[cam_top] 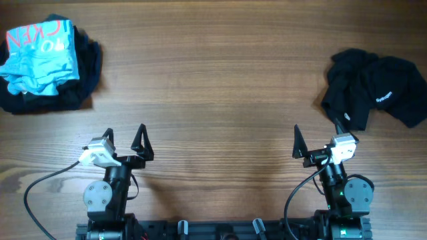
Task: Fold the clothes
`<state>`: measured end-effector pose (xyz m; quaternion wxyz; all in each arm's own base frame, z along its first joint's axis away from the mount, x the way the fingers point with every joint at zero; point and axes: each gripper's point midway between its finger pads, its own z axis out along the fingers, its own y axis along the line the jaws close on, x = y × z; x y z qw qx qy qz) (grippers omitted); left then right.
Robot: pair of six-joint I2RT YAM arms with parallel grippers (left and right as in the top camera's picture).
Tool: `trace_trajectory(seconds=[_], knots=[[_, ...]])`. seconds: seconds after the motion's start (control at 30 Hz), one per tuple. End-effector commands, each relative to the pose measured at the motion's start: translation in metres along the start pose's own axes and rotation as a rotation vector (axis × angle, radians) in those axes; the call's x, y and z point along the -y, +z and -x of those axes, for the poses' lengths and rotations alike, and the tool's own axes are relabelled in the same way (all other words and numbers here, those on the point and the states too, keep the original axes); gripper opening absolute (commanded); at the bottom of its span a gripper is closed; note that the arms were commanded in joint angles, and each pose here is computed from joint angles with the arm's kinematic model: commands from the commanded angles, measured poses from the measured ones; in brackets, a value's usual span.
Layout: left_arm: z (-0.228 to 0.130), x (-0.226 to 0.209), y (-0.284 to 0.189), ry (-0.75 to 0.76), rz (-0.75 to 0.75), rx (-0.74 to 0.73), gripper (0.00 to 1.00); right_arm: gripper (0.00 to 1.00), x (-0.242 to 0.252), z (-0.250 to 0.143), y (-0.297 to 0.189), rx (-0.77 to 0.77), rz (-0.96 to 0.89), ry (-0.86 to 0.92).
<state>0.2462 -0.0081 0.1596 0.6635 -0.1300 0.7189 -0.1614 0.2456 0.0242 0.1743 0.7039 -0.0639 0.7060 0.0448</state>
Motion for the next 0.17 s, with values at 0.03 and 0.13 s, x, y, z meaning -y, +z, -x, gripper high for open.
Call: trace_trajectory(seconds=[0.03, 0.13], knots=[[0.0, -0.0027, -0.0004, -0.006, 0.011, 0.005, 1.0, 1.0, 0.0033, 0.0009, -0.0001, 0.005, -0.017, 0.007], [0.0, -0.0027, -0.0004, -0.006, 0.011, 0.005, 1.0, 1.0, 0.0033, 0.0009, -0.0001, 0.005, -0.017, 0.007]])
